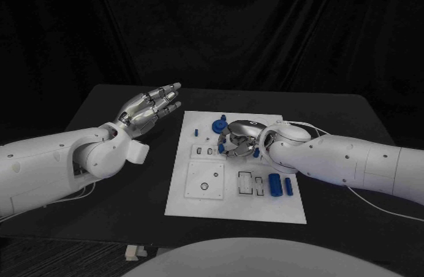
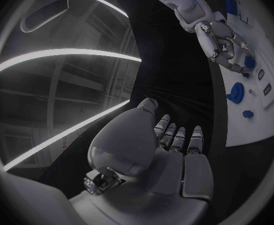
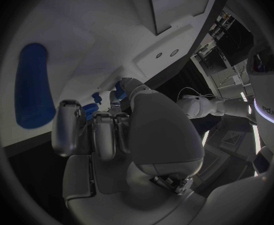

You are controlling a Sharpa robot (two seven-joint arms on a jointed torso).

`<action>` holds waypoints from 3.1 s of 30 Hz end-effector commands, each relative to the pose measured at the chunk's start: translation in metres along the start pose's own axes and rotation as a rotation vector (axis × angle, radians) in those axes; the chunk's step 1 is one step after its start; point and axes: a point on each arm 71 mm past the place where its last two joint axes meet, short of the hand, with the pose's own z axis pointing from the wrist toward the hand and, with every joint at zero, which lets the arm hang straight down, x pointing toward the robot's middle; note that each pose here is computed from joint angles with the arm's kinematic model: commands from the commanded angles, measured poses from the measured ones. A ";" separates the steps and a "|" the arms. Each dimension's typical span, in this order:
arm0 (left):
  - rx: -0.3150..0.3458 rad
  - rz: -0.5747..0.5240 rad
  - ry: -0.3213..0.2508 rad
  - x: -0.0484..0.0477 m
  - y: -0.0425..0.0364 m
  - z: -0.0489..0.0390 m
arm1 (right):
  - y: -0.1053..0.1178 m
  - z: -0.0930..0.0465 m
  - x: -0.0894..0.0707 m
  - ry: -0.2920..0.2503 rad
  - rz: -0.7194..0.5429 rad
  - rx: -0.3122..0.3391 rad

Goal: Assemble the parts on the task board

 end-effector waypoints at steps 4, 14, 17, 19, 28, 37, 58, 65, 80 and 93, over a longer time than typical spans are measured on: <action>0.010 -0.010 0.014 0.0020 -0.0005 0.0004 | -0.001 0.001 0.003 0.017 0.002 0.018; 0.010 -0.010 0.014 0.0018 -0.0004 0.0003 | 0.001 0.001 0.004 0.020 -0.019 0.007; 0.009 -0.010 0.014 0.0018 -0.0004 0.0003 | 0.001 0.001 0.004 0.020 -0.022 0.004; 0.009 -0.010 0.014 0.0018 -0.0004 0.0003 | 0.001 0.002 0.004 0.019 -0.023 0.004; 0.009 -0.010 0.014 0.0017 -0.0003 0.0004 | -0.001 0.001 0.003 0.010 -0.026 0.008; 0.007 -0.009 0.012 0.0011 -0.0003 0.0000 | -0.002 -0.005 -0.003 -0.050 -0.025 -0.011; 0.033 0.234 0.004 0.0000 -0.0056 -0.0014 | 0.013 -0.061 -0.111 -0.444 -0.044 -0.175; 0.000 0.536 -0.026 -0.0084 -0.0242 0.0147 | -0.002 -0.085 -0.136 -0.499 -0.040 -0.137; -0.483 1.115 0.229 0.0269 -0.0491 0.0939 | -0.036 -0.105 -0.131 -0.457 -0.016 -0.017; -0.942 1.375 0.474 0.0949 -0.0246 0.1382 | -0.046 -0.109 -0.108 -0.395 0.017 0.021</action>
